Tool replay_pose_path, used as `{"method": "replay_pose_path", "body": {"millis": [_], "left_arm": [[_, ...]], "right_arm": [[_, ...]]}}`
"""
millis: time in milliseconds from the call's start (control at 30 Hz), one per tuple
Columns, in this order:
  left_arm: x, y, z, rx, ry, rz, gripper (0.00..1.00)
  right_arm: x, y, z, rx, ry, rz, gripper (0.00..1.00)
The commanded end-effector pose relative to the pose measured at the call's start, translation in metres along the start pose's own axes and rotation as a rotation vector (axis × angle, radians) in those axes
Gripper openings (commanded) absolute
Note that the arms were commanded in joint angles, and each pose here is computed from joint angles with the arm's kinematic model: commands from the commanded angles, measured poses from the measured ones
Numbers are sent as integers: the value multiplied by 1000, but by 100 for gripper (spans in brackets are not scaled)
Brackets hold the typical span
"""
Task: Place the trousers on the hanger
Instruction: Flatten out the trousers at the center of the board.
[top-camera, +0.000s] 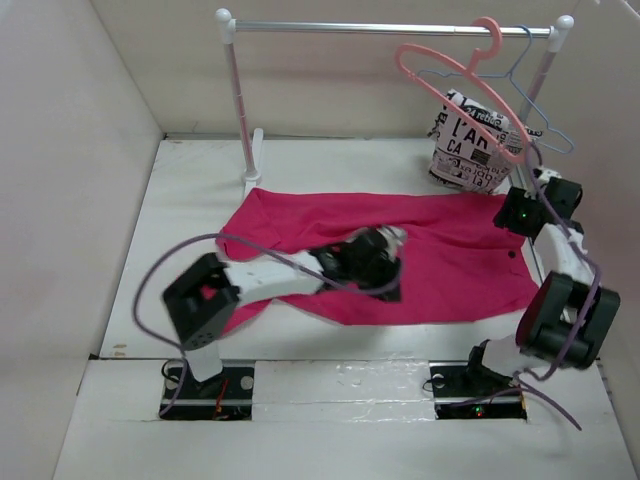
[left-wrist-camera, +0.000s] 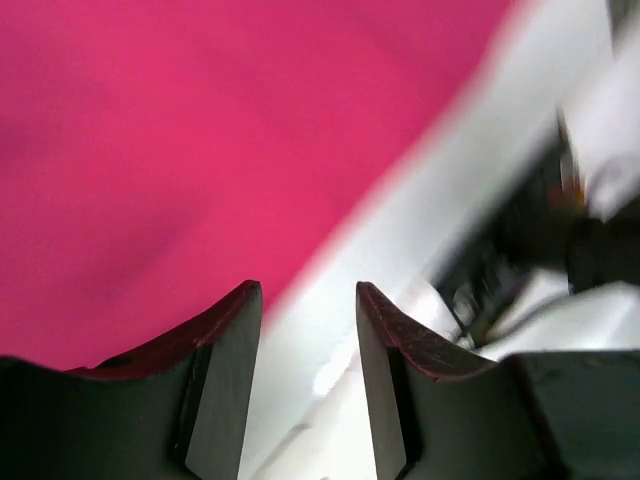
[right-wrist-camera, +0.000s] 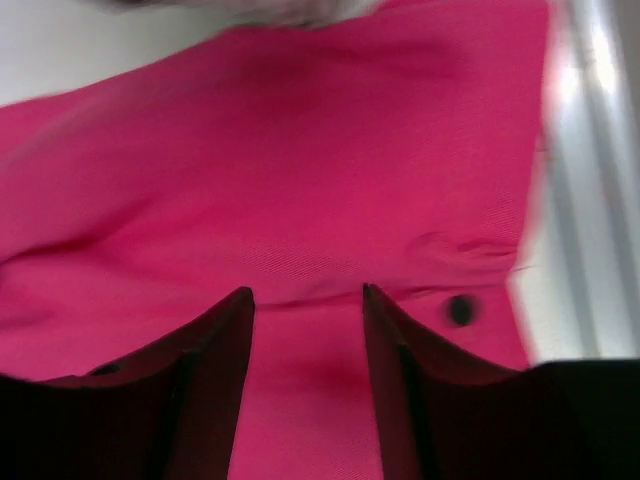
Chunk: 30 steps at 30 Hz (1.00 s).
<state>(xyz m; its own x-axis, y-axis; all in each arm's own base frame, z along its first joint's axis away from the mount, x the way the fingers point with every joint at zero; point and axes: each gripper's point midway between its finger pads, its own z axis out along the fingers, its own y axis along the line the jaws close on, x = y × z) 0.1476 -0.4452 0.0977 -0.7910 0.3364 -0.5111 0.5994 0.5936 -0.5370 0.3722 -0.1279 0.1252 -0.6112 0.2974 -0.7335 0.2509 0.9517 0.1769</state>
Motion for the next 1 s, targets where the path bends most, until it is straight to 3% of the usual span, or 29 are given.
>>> {"method": "replay_pose_path", "body": {"millis": [0,33,67,100,167,233,333,467,533,667,967], "left_arm": [[-90,91,-103,-210,-354,-253,39],[-104,117,-140,-316,-470,-301,39],[-89,149,-156,-414,-468,-387,39],[-97,185,-197,-494,-567,-483,43],[-77,230,-221,-561,-594,-598,50],[-72,265,-252,-557,-644,-686,49],[-70,293,-254,-689,-579,-610,31],[-61,302,-225,-773,-348,-506,28],[-50,315,-209,-799,-295,-490,36],[-53,331,-201,-846,-266,-475,46],[-50,358,-180,-897,-173,-470,47]], "right_arm": [[4,60,-37,-129,-74,-78,51],[20,75,-49,-160,-84,-71,43],[31,86,-54,-184,-80,-73,24],[45,110,-59,-238,-66,-112,11],[71,134,-73,-317,-62,-150,0],[102,176,-86,-452,-35,-229,0],[136,225,-112,-608,5,-333,3],[170,265,-133,-707,53,-443,38],[186,282,-134,-748,82,-487,44],[205,311,-147,-859,108,-516,44],[243,345,-164,-943,178,-626,44]]}}
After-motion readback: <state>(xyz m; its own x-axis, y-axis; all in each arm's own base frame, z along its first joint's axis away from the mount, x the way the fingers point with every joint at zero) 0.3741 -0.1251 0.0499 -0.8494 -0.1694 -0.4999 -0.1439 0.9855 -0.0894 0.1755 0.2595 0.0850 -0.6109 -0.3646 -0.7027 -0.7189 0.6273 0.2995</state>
